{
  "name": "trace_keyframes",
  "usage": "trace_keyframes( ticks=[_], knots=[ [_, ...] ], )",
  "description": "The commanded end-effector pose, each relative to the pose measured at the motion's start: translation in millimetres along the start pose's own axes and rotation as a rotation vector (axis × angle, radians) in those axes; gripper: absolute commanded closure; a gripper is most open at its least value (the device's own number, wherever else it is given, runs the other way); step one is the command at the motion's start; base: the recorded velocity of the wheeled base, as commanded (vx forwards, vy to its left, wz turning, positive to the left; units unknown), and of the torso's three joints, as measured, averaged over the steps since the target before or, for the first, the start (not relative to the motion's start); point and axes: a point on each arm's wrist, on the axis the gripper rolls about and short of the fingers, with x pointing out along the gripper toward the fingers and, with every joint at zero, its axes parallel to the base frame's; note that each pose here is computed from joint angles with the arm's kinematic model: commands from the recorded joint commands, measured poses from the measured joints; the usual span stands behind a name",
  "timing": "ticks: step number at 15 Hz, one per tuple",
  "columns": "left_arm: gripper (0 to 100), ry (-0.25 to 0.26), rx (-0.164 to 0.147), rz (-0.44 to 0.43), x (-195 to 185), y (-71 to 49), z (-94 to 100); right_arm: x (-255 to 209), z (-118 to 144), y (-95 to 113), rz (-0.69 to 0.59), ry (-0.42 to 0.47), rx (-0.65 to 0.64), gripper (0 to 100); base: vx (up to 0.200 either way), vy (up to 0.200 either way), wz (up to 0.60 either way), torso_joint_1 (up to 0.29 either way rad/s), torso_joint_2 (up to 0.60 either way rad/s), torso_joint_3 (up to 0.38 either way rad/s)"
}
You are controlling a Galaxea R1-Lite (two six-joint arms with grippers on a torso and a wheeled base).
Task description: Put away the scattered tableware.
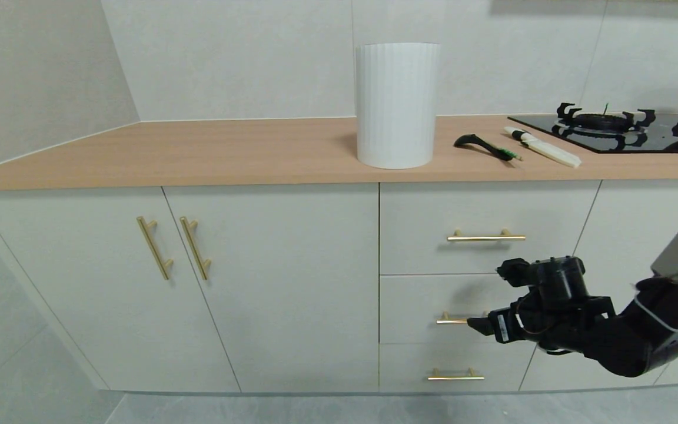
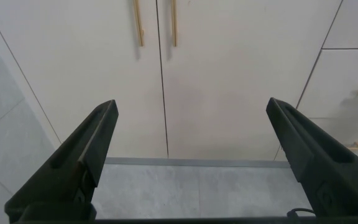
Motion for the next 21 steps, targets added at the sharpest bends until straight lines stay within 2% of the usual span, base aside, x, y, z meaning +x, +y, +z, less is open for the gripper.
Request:
trace_keyframes(
  ticks=[1, 7, 9, 15, 21],
  knots=[
    [0, 0.000, 0.000, 0.001, 0.0, 0.0, 0.1, 33.3, -24.5, -1.3, -0.026, 0.066, 0.013, 0, 0.000, 0.000, 0.00, 0.000, 0.00, 0.000],
    [0, 0.000, 0.000, 0.001, 0.0, 0.0, 0.1, 65.3, -21.0, -3.9, -0.122, 0.036, 0.069, 0, 0.000, 0.000, 0.00, 0.000, 0.00, 0.000],
    [0, 0.000, 0.000, 0.001, 0.0, 0.0, 0.1, 67.6, -15.2, -4.0, -0.127, 0.010, 0.133, 0, 0.000, 0.000, 0.00, 0.000, 0.00, 0.000],
    [0, 0.000, 0.000, 0.001, 0.0, 0.0, 0.1, 84.3, -18.2, -5.4, -0.197, -0.022, 0.136, 0, 0.000, 0.000, 0.00, 0.000, 0.00, 0.000],
    [0, 0.000, 0.000, 0.001, 0.0, 0.0, 0.1, 85.8, -25.7, -3.4, -0.202, 0.002, 0.121, 0, 0.000, 0.000, 0.00, 0.000, 0.00, 0.000]
  ],
)
